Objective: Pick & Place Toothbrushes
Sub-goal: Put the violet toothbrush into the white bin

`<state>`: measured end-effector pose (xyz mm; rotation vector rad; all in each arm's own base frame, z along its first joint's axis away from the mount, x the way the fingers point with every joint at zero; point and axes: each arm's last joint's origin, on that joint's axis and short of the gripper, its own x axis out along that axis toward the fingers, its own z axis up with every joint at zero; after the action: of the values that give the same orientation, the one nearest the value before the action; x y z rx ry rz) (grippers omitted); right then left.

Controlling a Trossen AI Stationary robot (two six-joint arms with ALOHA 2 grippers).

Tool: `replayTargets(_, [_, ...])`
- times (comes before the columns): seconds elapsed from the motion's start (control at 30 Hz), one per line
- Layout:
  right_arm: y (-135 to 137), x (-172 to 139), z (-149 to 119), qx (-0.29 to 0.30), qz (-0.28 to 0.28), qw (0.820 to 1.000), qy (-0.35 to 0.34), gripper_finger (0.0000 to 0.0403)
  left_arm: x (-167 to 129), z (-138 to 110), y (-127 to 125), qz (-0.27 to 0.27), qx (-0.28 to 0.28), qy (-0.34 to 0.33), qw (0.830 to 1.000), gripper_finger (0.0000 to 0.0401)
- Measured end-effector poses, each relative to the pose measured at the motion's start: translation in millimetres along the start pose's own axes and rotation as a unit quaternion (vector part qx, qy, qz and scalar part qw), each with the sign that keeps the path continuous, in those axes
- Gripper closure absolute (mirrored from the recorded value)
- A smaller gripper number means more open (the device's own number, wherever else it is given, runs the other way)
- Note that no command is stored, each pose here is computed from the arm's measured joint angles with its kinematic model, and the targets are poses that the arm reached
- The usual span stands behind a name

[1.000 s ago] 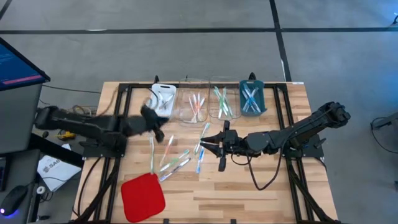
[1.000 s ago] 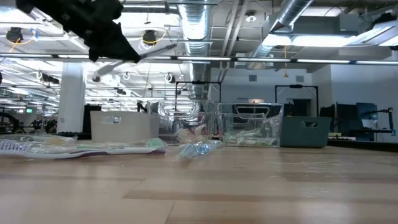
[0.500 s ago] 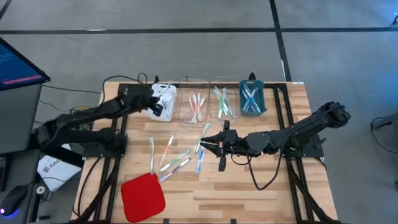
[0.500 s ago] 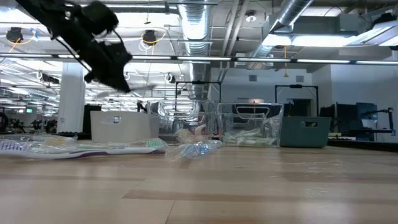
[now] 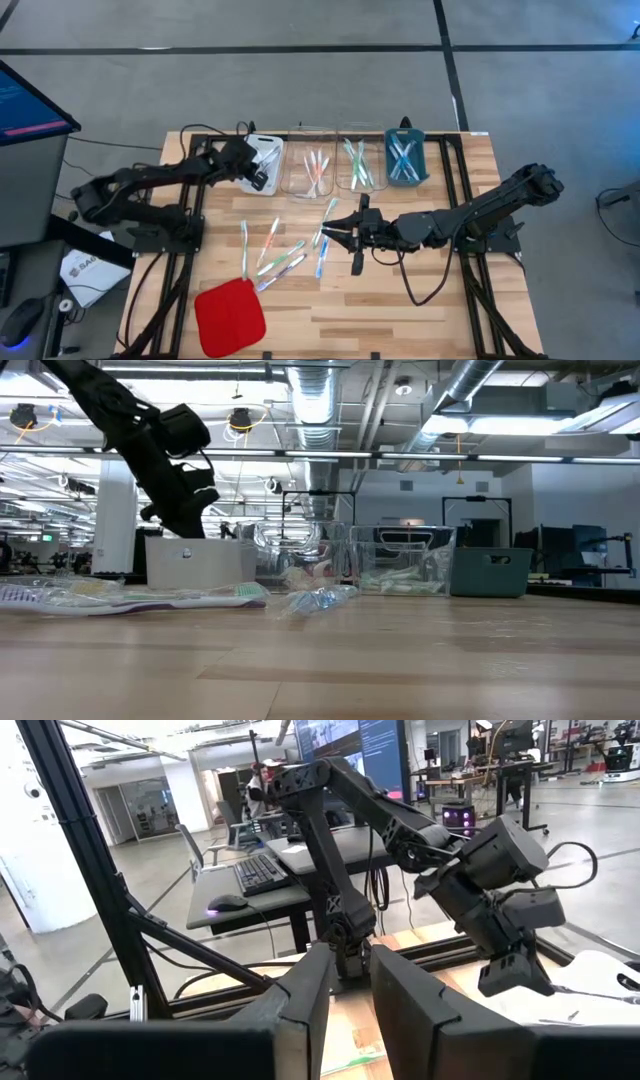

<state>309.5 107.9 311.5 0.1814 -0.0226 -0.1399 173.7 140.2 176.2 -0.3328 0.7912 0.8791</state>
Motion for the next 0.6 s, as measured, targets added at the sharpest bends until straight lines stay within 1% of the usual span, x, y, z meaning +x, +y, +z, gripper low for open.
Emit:
replayTargets(0.13, [0, 0, 0, 0.000, 0.000, 1.000, 0.000, 0.0330, 5, -2, -1, 0.002, -0.002, 0.009, 1.000, 0.0387])
replayTargets(0.27, [0, 0, 0, 0.000, 0.000, 1.000, 0.000, 0.0330, 12, -4, 0, 0.006, -0.017, 0.025, 1.000, 0.0387])
replayTargets(0.43, [0, 0, 0, 0.000, 0.000, 1.000, 0.000, 0.0330, 20, -7, 0, 0.015, -0.014, 0.040, 0.999, 0.0386])
replayTargets(0.5, [0, 0, 0, 0.000, 0.000, 1.000, 0.000, 0.0330, 22, -8, 0, 0.016, -0.013, 0.042, 0.999, 0.0377])
replayTargets(0.6, [0, 0, 0, 0.000, 0.000, 1.000, 0.000, 0.0330, 23, -7, -1, 0.015, -0.007, 0.038, 0.999, 0.0350])
